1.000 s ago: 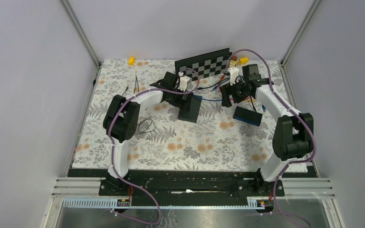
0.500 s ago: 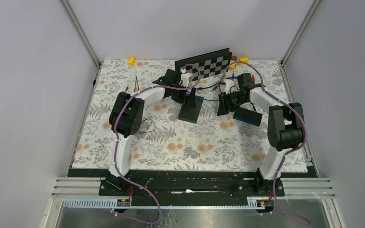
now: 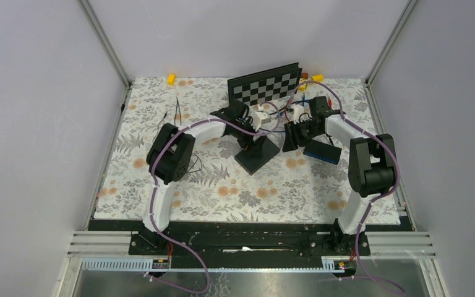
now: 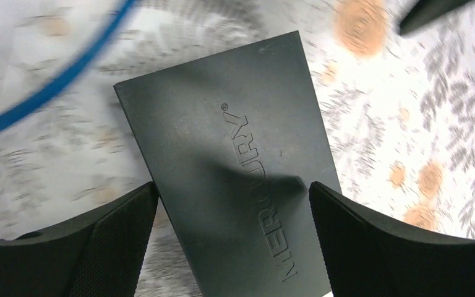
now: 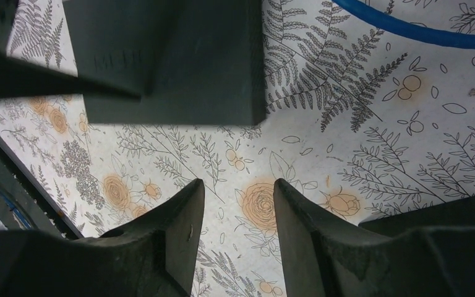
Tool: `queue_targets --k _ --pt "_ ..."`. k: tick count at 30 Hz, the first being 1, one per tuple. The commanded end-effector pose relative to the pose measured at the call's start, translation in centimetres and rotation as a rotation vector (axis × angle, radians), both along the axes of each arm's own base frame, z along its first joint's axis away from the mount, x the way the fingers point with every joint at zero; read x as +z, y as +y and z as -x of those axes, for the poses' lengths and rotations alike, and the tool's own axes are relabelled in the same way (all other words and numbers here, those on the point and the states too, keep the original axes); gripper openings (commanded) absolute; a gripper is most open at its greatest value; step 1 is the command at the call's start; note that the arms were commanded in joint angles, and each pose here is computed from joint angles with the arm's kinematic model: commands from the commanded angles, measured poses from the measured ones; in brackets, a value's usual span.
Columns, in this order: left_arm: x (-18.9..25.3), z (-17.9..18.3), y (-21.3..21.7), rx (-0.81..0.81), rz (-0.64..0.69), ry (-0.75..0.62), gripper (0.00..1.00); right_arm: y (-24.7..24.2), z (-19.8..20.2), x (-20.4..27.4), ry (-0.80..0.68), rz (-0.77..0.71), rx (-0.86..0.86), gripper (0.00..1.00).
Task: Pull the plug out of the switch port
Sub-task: Move the switch port to the center of the board.
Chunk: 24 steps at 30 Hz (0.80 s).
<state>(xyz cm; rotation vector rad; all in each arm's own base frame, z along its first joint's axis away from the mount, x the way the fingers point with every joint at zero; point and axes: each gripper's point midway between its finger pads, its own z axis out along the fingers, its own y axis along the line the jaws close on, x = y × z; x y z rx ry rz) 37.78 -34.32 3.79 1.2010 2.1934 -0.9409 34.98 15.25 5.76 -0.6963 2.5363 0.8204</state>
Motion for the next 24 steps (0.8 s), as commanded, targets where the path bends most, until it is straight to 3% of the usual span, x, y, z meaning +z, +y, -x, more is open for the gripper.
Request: queue_targets --k 1,11,16,24 --pt "0.2 6.4 -0.7 -0.199 -0.057 0.002 0.92 -0.5 -0.4 2.0 -0.071 -0.013 0.001 0.52" --pt "2.3 6.5 0.7 -0.112 -0.047 -0.181 0.96 -4.3 -1.5 1.5 -0.019 -0.073 -0.120 0.52" --pt "3.6 7.0 2.0 -0.057 -0.057 -0.288 0.99 -5.4 -2.3 1.6 -0.044 -0.021 -0.166 0.53" --pt "5.9 10.1 2.0 -0.080 -0.057 -0.424 0.99 -9.2 -5.2 1.3 -0.061 0.118 -0.299 0.68"
